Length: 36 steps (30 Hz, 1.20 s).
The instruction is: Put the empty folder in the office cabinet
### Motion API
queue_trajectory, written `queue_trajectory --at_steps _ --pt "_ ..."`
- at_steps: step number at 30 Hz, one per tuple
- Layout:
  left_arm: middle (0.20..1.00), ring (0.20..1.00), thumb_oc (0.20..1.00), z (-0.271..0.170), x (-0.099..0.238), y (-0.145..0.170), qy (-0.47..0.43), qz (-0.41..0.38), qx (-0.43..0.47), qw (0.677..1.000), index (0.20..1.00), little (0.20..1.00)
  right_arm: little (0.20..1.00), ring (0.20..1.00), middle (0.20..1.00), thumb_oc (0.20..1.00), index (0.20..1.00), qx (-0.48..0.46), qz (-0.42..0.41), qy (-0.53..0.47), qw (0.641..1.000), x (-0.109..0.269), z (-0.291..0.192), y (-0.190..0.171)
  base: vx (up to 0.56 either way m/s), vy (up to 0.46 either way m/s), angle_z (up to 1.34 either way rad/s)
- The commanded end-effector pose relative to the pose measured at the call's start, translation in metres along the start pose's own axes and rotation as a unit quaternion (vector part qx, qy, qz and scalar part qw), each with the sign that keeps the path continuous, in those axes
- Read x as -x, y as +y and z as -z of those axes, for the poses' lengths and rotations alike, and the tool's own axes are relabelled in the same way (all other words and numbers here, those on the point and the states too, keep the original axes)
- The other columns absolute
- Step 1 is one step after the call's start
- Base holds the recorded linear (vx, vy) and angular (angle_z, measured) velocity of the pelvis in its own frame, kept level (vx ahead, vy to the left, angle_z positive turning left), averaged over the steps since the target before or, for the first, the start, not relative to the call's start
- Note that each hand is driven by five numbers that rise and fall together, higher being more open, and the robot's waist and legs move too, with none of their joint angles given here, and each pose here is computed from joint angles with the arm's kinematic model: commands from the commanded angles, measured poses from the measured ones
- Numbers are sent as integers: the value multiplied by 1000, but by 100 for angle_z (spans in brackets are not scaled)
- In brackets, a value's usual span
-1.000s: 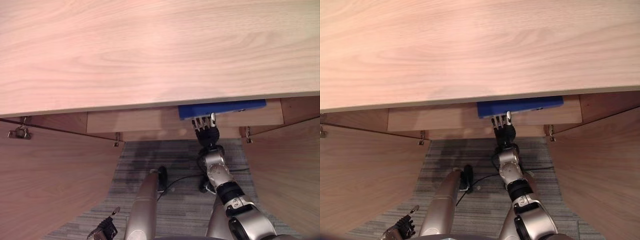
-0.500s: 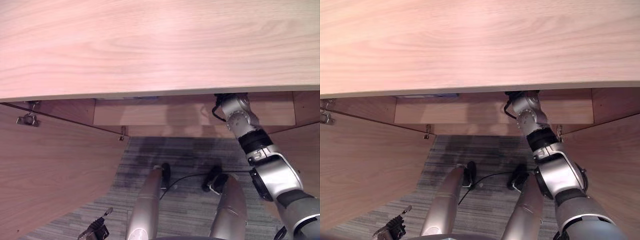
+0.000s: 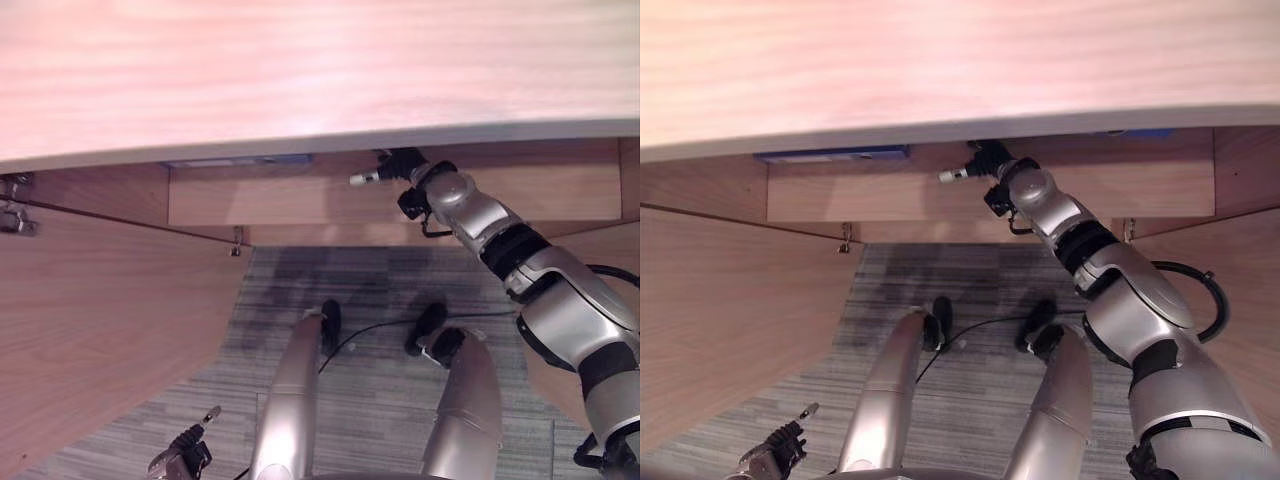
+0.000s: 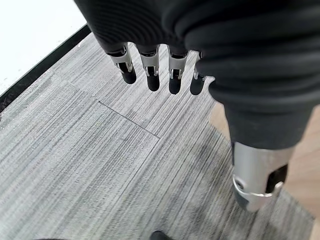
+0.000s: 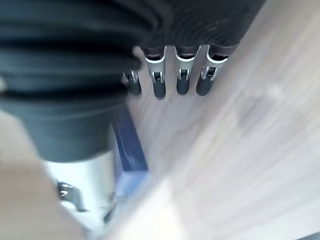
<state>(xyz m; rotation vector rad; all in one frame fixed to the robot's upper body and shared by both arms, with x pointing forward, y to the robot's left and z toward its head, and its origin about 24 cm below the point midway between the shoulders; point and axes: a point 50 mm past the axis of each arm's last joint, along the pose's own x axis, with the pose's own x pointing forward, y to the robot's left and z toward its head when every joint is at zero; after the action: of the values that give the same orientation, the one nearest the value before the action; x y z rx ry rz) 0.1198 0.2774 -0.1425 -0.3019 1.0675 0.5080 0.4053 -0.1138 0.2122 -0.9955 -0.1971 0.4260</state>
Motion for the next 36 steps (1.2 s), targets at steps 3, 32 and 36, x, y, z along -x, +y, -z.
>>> queue_trajectory --at_steps 3,32,36 --pt "1000 1000 1000 -6 5 34 5 -50 -35 998 1000 1000 1000 1000 1000 1000 1000 170 -47 2 984 5 -4 4 0 0 0" --pt "1000 1000 1000 -16 3 30 -4 -48 -20 999 1000 1000 1000 1000 1000 1000 1000 221 28 53 973 53 32 -43 -3 0 0" --pt "1000 1000 1000 -14 4 30 0 -45 -19 999 1000 1000 1000 1000 1000 1000 1000 235 49 103 965 66 51 -62 0 0 0"
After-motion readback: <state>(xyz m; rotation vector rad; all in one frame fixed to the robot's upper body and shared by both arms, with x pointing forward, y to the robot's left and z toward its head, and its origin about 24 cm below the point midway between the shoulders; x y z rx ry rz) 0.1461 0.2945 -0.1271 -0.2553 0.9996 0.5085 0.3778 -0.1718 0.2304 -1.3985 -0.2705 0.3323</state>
